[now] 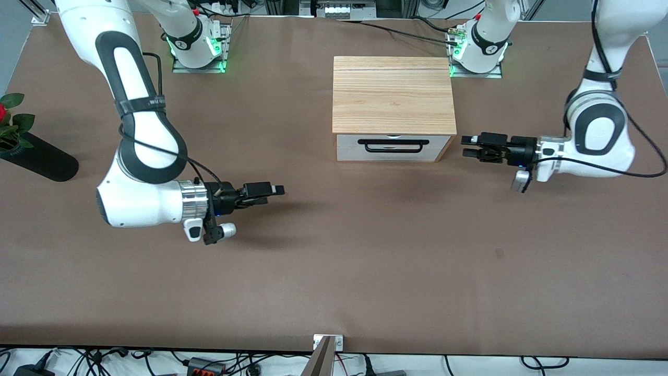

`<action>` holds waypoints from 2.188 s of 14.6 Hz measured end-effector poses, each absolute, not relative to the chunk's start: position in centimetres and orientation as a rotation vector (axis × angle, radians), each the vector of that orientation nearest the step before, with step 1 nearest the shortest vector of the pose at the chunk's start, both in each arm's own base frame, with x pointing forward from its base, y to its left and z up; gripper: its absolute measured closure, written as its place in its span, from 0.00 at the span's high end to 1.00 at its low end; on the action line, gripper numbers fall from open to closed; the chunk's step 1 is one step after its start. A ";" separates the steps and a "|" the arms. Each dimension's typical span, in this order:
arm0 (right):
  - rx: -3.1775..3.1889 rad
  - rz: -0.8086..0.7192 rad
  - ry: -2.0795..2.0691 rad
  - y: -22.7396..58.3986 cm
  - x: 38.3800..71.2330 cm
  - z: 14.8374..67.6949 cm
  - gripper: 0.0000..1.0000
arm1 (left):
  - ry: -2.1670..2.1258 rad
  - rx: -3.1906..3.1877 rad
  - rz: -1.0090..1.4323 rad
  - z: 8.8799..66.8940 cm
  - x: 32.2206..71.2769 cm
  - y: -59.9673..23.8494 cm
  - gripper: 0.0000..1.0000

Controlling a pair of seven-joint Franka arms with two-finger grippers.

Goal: Pull top drawer with both arms simultaneously
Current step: 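Move the left gripper and the right gripper toward the drawer handle ends, then close the left gripper and the right gripper on the black handle ends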

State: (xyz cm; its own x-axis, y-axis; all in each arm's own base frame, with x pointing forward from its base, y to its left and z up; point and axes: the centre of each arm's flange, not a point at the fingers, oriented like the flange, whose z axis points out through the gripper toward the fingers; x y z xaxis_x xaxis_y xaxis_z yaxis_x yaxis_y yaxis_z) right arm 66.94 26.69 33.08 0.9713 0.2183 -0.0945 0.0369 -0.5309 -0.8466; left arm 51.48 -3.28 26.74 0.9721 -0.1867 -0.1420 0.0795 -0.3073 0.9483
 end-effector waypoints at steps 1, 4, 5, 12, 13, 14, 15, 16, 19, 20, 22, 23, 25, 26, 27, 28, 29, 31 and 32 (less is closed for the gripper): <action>-2.090 0.213 -0.176 27.4 66.5 31.8 1.00 | -0.069 1.841 -0.255 25.9 51.2 -3.6 1.00; -2.021 0.124 -0.168 30.4 64.7 28.1 1.00 | -0.066 1.770 -0.220 23.1 50.9 -4.8 1.00; -1.982 0.084 -0.166 31.7 63.8 27.0 1.00 | -0.068 1.742 -0.218 22.1 50.8 -5.7 1.00; -1.808 -0.051 -0.215 38.9 57.5 22.3 1.00 | -0.085 1.610 -0.138 15.8 49.4 -9.6 0.81; -1.788 -0.060 -0.212 39.7 56.9 21.9 1.00 | -0.085 1.601 -0.133 15.0 49.1 -9.9 0.76; -1.770 -0.066 -0.212 40.6 56.3 21.6 1.00 | -0.086 1.595 -0.131 14.6 49.0 -10.0 0.63; -1.751 -0.071 -0.211 41.4 55.7 21.2 1.00 | -0.087 1.591 -0.132 14.4 48.9 -10.2 0.53; -1.730 -0.078 -0.208 42.2 55.1 20.8 1.00 | -0.089 1.590 -0.132 14.4 48.9 -10.3 0.47; -1.679 -0.111 -0.196 44.0 53.7 19.4 1.00 | -0.090 1.576 -0.139 14.5 48.7 -10.5 0.30; -1.675 -0.110 -0.200 44.4 53.2 18.7 1.00 | -0.090 1.565 -0.142 14.6 48.6 -10.5 0.22; -1.647 -0.085 -0.198 45.4 52.1 17.6 0.98 | -0.085 1.558 -0.147 14.5 48.4 -10.6 0.17; -1.619 -0.068 -0.199 45.8 51.6 17.3 0.98 | -0.082 1.557 -0.149 14.5 48.4 -10.6 0.18; -1.559 -0.030 -0.215 46.4 50.8 16.8 0.93 | -0.073 1.556 -0.157 14.5 48.4 -10.6 0.18; -1.541 -0.016 -0.220 46.6 50.6 16.6 0.86 | -0.071 1.555 -0.158 14.5 48.4 -10.6 0.18; -1.534 -0.008 -0.221 46.6 50.4 16.3 0.72 | -0.070 1.555 -0.159 14.5 48.4 -10.6 0.18; -1.532 -0.004 -0.222 46.6 50.3 16.0 0.69 | -0.068 1.554 -0.160 14.4 48.4 -10.6 0.18; -1.532 -0.007 -0.226 46.5 50.2 15.7 0.68 | -0.067 1.554 -0.161 14.4 48.3 -10.6 0.18; -1.534 -0.011 -0.231 46.5 50.1 15.2 0.63 | -0.066 1.553 -0.161 14.4 48.3 -10.6 0.18; -1.536 -0.009 -0.232 46.4 50.0 15.0 0.59 | -0.066 1.553 -0.162 14.4 48.3 -10.6 0.18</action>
State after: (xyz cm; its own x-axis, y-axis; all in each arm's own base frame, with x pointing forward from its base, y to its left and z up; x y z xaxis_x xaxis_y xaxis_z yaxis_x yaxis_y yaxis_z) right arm 49.99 46.43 15.01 0.9780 0.1396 0.1551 0.1510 0.0394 -0.9877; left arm 48.34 -10.57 14.42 0.9876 -0.1450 -0.0598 0.0619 0.0099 0.9980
